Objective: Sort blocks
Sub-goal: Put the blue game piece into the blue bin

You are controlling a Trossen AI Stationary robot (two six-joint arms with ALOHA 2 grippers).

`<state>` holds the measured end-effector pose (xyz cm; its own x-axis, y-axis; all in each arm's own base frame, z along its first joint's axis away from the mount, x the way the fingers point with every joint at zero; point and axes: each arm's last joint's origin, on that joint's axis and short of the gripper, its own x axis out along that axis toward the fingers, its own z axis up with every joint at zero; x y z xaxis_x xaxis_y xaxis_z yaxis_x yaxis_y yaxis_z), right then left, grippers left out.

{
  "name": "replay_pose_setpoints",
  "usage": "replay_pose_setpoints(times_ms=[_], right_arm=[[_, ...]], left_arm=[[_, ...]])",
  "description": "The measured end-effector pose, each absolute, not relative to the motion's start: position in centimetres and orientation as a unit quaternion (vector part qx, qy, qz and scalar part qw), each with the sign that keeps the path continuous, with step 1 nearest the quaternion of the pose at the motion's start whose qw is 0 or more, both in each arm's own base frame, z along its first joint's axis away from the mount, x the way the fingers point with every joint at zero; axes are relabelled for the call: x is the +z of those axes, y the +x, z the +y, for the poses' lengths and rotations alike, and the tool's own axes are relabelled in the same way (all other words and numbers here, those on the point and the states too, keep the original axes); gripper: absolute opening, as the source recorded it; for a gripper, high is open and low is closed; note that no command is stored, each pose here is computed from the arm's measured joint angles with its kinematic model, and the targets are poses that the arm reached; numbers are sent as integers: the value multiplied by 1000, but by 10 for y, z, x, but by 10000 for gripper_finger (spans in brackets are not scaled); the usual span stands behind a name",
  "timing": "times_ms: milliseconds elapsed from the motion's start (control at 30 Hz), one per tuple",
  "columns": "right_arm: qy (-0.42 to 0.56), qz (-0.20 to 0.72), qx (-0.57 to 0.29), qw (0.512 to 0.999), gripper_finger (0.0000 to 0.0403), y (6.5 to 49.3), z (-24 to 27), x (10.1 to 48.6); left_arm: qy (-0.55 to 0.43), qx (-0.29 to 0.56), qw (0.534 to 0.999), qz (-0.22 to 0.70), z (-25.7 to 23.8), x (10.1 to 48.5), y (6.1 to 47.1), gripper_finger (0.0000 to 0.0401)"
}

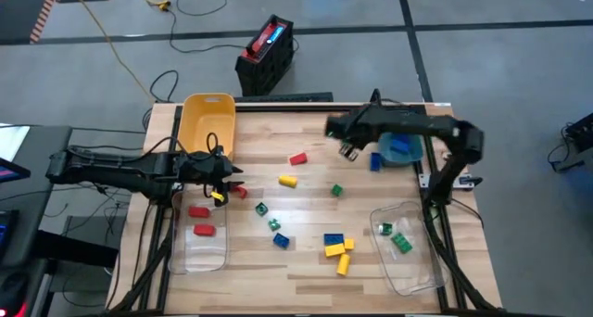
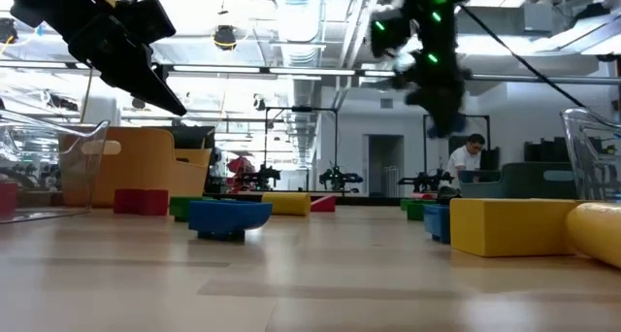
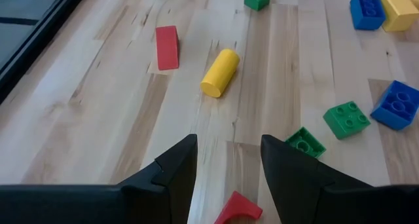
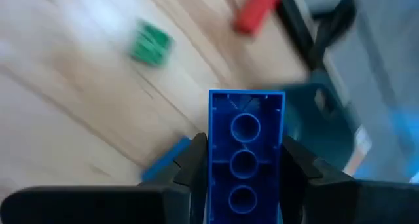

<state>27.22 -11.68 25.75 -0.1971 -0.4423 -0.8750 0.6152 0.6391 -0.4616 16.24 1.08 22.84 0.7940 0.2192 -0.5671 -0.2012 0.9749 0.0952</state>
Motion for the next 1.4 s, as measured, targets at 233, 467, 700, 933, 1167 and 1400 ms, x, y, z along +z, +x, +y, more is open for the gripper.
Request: replay_pose_setpoints(times_ms=[233, 467, 700, 933, 1167, 1400], right_arm=[[187, 618, -448, 618, 136, 214, -142, 237], [236, 646, -450, 569, 162, 194, -160, 218], [238, 672, -430, 554, 238, 195, -164, 210], [151, 648, -390, 636, 248, 214, -131, 248], [54, 684, -268, 676, 249, 252, -77, 242], [8, 773, -206, 600, 250, 269, -67, 201]], left_arm=[[22, 109, 952, 287, 11, 231, 164, 163], [25, 108, 957, 269, 11, 234, 166, 163], [25, 108, 954, 279, 11, 232, 165, 163], [23, 109, 952, 287, 11, 231, 164, 163], [24, 111, 956, 269, 11, 234, 166, 163], [25, 111, 960, 255, 11, 236, 167, 163]])
